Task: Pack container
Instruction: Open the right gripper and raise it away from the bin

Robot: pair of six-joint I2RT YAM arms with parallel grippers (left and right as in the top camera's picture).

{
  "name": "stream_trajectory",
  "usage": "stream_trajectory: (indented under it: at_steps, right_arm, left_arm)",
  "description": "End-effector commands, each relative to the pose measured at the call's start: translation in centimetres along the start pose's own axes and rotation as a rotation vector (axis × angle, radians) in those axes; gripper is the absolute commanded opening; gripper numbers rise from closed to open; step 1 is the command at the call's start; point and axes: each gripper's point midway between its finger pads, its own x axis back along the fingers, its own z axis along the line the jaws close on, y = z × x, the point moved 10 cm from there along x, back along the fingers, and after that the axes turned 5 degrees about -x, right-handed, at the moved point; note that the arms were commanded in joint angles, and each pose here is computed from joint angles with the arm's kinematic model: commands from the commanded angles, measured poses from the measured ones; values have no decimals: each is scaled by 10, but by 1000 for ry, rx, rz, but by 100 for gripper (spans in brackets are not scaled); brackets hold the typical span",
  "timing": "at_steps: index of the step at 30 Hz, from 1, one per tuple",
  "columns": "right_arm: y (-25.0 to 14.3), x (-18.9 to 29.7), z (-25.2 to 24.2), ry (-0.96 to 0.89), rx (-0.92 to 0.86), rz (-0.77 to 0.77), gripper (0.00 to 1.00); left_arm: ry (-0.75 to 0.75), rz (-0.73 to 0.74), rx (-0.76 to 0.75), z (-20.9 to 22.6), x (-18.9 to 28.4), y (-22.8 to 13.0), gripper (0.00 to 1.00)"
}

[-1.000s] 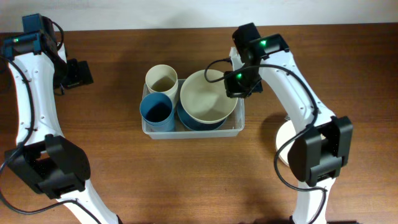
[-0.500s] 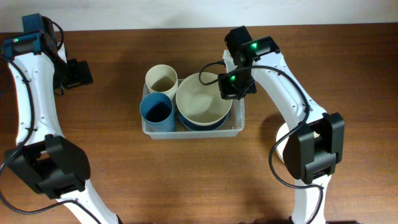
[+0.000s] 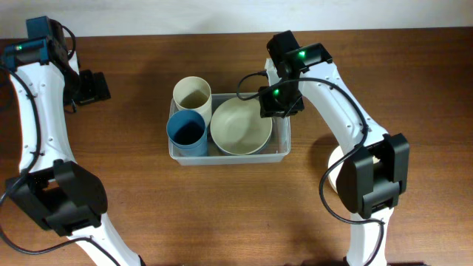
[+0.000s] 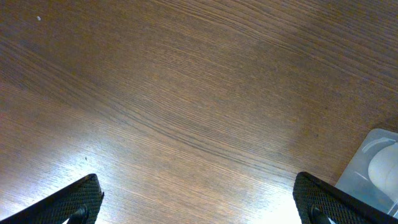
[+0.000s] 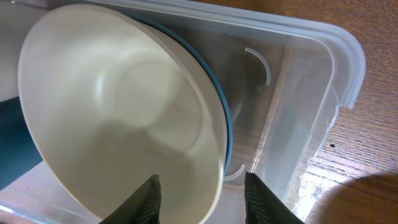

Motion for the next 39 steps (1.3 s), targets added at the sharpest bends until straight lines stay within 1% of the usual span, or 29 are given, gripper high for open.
stream_trajectory:
  at_steps: [1, 2, 8, 9, 10, 11, 13, 20, 39]
  right_arm:
    - [2, 0, 2, 3, 8, -2, 37]
    - [2, 0, 2, 6, 6, -1, 35]
    - [4, 22, -1, 24, -4, -8, 32]
    - [4, 24, -1, 25, -5, -9, 29]
    - [4, 27, -1, 24, -7, -9, 17]
    - [4, 27, -1, 23, -8, -5, 10]
    - [2, 26, 0, 22, -6, 3, 4]
    - [-2, 21, 7, -24, 5, 8, 4]
    - [-6, -11, -3, -42, -18, 43, 4]
  left_arm:
    - [-10, -18, 13, 1, 5, 2, 100]
    - [-10, -18, 13, 1, 5, 2, 100]
    - [-10, -18, 13, 1, 5, 2, 100]
    - [-10, -18, 13, 1, 5, 2, 100]
    - [-10, -18, 13, 1, 5, 2, 100]
    - [-10, -18, 13, 1, 5, 2, 100]
    - [-10, -18, 13, 1, 5, 2, 100]
    - [-10, -18, 13, 1, 5, 2, 100]
    - [-10, -18, 13, 1, 5, 2, 100]
